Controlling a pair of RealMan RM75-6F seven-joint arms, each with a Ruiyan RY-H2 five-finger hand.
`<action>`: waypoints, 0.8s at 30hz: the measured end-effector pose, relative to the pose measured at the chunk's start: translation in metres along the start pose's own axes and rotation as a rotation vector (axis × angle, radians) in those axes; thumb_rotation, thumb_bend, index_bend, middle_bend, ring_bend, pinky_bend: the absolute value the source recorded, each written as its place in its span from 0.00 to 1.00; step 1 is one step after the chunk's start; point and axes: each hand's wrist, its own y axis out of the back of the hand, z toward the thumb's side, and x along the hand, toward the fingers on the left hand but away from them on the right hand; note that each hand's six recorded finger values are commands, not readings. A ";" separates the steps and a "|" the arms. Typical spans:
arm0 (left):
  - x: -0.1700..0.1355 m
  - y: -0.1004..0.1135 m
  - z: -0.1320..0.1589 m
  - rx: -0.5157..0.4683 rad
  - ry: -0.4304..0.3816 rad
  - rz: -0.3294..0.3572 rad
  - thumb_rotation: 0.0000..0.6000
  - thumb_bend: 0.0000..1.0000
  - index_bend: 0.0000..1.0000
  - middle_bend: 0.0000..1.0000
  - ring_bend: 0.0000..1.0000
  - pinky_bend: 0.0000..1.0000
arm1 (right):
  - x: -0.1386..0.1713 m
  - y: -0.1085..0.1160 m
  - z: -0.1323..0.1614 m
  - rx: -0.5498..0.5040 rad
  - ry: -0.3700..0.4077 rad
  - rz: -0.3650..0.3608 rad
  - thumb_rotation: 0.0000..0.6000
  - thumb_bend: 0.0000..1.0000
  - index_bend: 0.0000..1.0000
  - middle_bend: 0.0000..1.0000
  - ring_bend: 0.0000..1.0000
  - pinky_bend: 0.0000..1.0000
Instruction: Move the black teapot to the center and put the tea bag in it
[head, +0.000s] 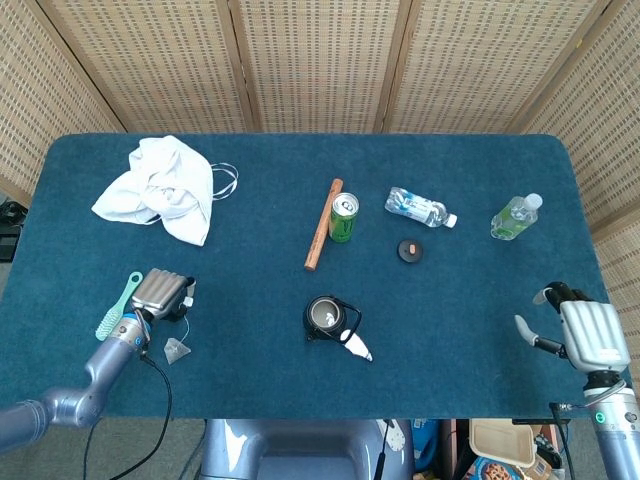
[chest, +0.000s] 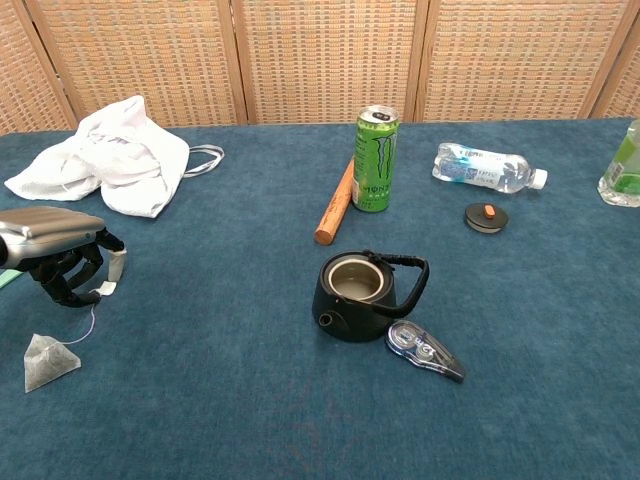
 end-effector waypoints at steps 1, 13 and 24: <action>0.000 0.000 0.000 0.000 -0.001 0.000 1.00 0.35 0.49 0.73 0.73 0.73 | 0.000 -0.001 0.000 0.000 0.000 0.001 0.17 0.49 0.43 0.38 0.40 0.62; -0.001 0.001 0.003 -0.014 -0.004 -0.001 1.00 0.35 0.53 0.73 0.73 0.73 | 0.003 -0.001 -0.001 -0.005 -0.004 -0.001 0.17 0.49 0.43 0.38 0.40 0.62; -0.001 0.000 0.004 -0.036 -0.006 -0.002 1.00 0.41 0.58 0.74 0.74 0.73 | 0.005 -0.002 -0.001 -0.010 -0.003 -0.004 0.17 0.49 0.43 0.38 0.40 0.62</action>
